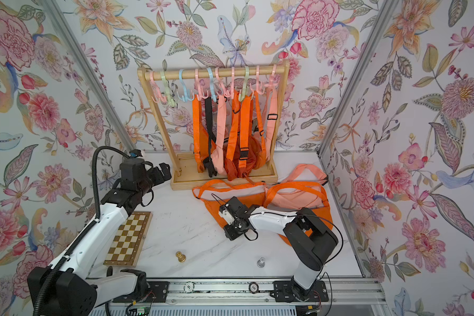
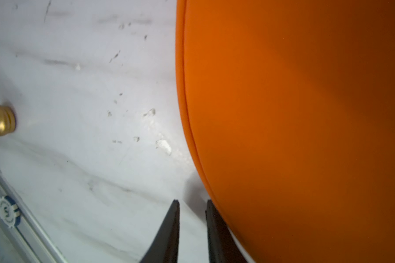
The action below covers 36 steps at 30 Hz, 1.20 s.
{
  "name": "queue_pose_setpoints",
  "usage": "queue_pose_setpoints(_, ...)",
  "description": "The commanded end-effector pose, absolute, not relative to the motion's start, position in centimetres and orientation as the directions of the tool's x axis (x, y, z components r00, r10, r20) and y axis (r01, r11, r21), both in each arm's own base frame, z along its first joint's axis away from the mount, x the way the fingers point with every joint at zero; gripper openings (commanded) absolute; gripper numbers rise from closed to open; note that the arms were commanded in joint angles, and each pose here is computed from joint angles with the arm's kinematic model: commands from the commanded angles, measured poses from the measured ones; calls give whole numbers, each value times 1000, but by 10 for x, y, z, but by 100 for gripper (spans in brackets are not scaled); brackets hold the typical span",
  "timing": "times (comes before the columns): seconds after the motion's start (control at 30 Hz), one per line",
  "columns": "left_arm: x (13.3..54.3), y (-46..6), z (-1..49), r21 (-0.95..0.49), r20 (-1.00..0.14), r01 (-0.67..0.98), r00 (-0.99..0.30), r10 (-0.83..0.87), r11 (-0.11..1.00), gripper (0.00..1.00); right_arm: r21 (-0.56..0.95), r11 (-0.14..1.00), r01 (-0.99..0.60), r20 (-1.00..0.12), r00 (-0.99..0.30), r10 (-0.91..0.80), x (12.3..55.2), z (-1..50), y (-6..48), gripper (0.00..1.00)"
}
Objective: Take the bag off the hook
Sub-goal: Adjust the bag at the center of the board.
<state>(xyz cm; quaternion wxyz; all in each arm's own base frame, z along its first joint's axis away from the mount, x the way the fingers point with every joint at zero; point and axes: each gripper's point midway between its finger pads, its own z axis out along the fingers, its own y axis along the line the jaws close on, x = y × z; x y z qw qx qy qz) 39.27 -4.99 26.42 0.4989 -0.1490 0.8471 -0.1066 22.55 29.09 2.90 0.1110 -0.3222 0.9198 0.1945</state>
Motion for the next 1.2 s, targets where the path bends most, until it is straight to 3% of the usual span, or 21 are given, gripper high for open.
queue_pose_setpoints(0.0,393,-51,252,-338,-799,-141,-480,-363,930,99,258,728,-635,-367,-762,-534,251,38,289,24)
queue_pose_setpoints(0.33,391,-59,251,-366,-795,-101,-483,-367,925,99,272,737,-619,-420,-765,-487,291,57,293,23)
queue_pose_setpoints(0.53,395,-79,307,-390,-856,56,-389,-340,919,99,360,670,-649,-593,-714,-373,294,171,311,25)
queue_pose_setpoints(0.7,414,-115,355,-324,-910,189,-329,-251,927,99,360,700,-616,-745,-642,-182,354,274,293,27)
queue_pose_setpoints(0.83,434,-148,386,-278,-942,304,-273,-197,911,99,336,728,-598,-807,-581,-105,400,323,292,32)
queue_pose_setpoints(0.97,454,-184,403,-248,-960,464,-233,-153,850,100,355,728,-586,-843,-537,-21,443,361,298,43)
queue_pose_setpoints(1.17,494,-185,400,-162,-978,423,-191,-87,891,100,367,692,-622,-883,-468,47,480,401,316,56)
